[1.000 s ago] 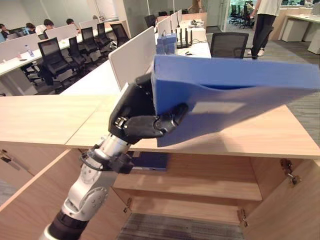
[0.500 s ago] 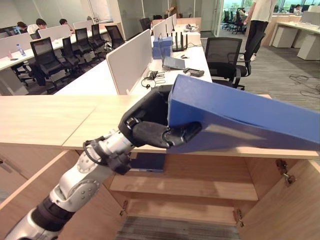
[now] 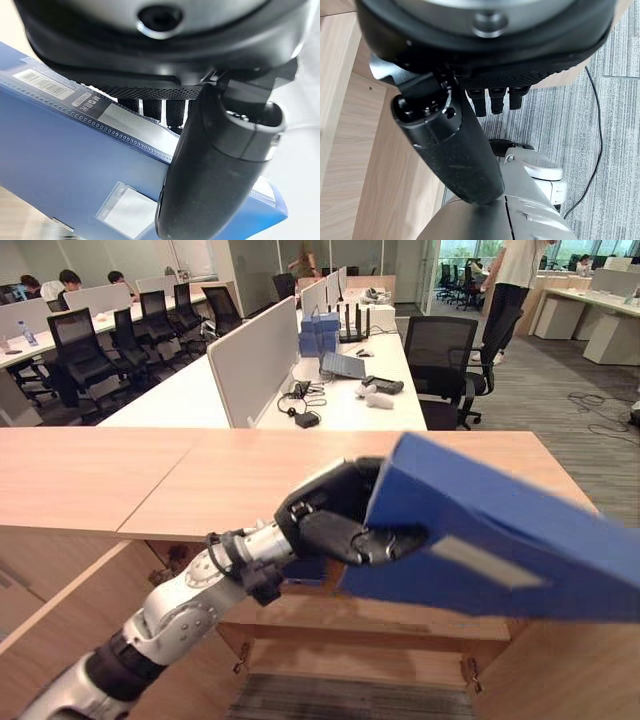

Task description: Put the empty folder in the office cabinet

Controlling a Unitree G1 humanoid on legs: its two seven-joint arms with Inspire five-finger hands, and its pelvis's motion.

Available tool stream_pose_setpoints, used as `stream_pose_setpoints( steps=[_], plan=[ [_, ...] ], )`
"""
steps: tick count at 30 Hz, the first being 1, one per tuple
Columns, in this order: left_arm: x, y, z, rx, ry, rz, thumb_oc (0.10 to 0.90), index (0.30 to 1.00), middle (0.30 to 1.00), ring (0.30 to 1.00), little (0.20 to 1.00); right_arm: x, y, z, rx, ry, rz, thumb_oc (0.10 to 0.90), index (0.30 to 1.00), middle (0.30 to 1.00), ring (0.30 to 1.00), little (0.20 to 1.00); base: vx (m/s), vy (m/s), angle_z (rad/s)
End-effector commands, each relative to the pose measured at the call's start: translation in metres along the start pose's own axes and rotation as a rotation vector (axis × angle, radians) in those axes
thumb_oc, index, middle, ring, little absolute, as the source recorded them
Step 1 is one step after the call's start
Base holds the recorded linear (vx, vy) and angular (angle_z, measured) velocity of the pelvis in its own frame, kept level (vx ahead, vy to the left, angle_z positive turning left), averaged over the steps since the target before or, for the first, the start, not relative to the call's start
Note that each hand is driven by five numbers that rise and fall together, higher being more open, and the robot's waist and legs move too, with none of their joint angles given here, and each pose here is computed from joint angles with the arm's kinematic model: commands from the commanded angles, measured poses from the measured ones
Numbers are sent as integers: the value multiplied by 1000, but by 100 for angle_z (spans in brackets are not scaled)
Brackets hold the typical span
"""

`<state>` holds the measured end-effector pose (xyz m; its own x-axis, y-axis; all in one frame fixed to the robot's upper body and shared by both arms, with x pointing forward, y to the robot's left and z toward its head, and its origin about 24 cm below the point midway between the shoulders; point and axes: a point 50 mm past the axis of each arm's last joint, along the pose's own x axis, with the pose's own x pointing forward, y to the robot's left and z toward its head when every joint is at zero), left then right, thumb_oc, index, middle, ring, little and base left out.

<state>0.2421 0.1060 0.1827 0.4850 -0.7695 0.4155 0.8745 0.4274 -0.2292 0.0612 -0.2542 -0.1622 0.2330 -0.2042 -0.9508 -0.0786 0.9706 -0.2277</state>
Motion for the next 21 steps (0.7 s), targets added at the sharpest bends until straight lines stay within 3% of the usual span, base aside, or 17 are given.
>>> stream_pose_setpoints(
  steps=[1,4,10,14,20,21],
  plan=[
    [33,-21,68,114,-297,-179,400,300,300,300,300,3,-3,47,-29,-101,-1,800,900,900,900,900,10,56,-9],
    [33,-12,59,105,-251,-116,400,300,300,300,300,3,-4,51,-1,-112,-16,800,900,900,900,900,30,43,-9],
    [-4,26,24,119,-99,154,400,300,300,300,300,2,-8,37,158,-80,-27,800,900,900,900,900,52,31,-1],
    [-22,34,13,95,-49,233,400,300,300,300,300,1,-16,51,243,-142,-50,800,900,900,900,900,11,6,0],
    [-50,44,3,86,15,341,400,300,300,300,300,-7,-35,90,393,-322,-80,800,900,900,900,900,0,0,0],
    [-66,46,1,94,47,384,400,300,300,300,300,-18,-51,120,451,-479,-103,800,900,900,900,900,0,0,0]
  ],
)
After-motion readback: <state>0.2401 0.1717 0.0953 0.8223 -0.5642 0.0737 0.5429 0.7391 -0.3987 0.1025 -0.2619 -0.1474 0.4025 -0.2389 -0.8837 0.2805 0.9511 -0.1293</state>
